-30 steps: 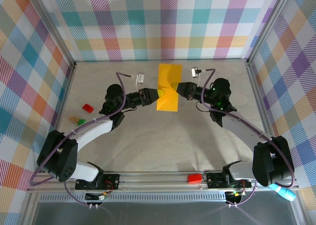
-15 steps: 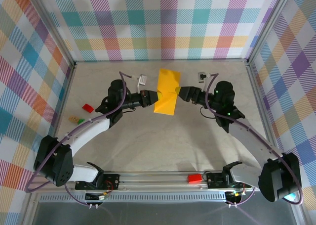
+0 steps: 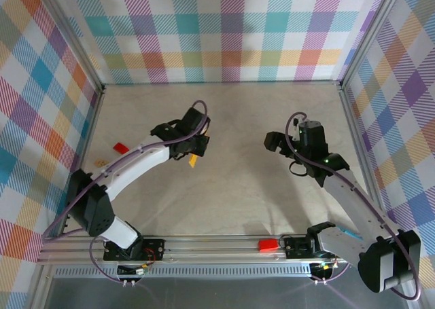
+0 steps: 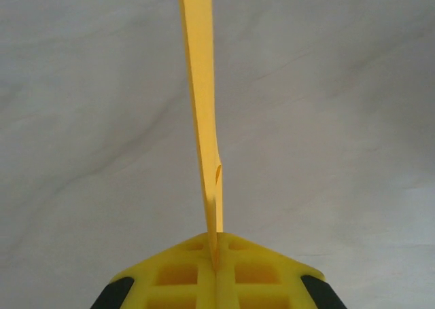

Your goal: Fold a paper plane with a square sheet of paper (fold left side to right side)

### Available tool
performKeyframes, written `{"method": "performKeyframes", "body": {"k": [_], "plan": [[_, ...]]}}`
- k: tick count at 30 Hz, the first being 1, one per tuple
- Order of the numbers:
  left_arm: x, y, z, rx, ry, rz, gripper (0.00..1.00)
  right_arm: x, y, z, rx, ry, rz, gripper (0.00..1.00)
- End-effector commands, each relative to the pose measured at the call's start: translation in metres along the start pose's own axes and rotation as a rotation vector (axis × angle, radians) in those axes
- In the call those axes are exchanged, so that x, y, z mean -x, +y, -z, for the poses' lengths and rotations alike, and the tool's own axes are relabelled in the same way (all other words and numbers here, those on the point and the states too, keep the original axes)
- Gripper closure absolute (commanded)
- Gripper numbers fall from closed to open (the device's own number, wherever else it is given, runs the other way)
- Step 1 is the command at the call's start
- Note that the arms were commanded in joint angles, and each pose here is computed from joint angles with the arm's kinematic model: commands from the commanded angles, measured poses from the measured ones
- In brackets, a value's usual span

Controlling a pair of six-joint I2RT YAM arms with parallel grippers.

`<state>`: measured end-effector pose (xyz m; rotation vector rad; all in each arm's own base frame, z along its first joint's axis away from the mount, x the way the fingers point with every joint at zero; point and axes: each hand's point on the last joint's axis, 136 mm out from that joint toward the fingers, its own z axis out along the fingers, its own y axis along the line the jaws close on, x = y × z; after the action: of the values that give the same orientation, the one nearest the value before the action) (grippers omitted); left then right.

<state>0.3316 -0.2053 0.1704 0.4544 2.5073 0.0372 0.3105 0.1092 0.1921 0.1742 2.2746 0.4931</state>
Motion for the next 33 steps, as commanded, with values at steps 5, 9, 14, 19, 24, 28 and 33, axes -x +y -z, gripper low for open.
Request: {"method": "performKeyframes", "body": {"k": [5, 9, 14, 19, 24, 28, 33], "plan": [[-0.038, 0.057, -0.008, 0.509, 0.191, -0.205, 1.00, -0.014, -0.033, 0.000, -0.140, 0.025, -0.015, 0.01], [-0.057, 0.045, -0.028, 0.533, 0.253, -0.221, 1.00, -0.017, -0.032, -0.003, -0.131, 0.033, -0.016, 0.01], [-0.079, 0.018, -0.051, 0.501, 0.323, -0.215, 1.00, -0.022, -0.030, -0.007, -0.112, 0.052, -0.025, 0.01], [-0.098, -0.025, -0.069, 0.291, 0.388, -0.081, 1.00, -0.026, -0.028, -0.012, -0.094, 0.075, -0.030, 0.01], [-0.094, -0.064, -0.076, 0.102, 0.391, 0.041, 1.00, -0.031, -0.022, -0.017, -0.060, 0.101, -0.037, 0.01], [-0.089, -0.087, -0.082, 0.008, 0.408, 0.093, 1.00, -0.034, -0.018, -0.020, -0.038, 0.125, -0.044, 0.01], [-0.082, -0.110, -0.089, -0.099, 0.427, 0.158, 0.91, -0.039, -0.018, -0.023, -0.029, 0.142, -0.047, 0.01]]}}
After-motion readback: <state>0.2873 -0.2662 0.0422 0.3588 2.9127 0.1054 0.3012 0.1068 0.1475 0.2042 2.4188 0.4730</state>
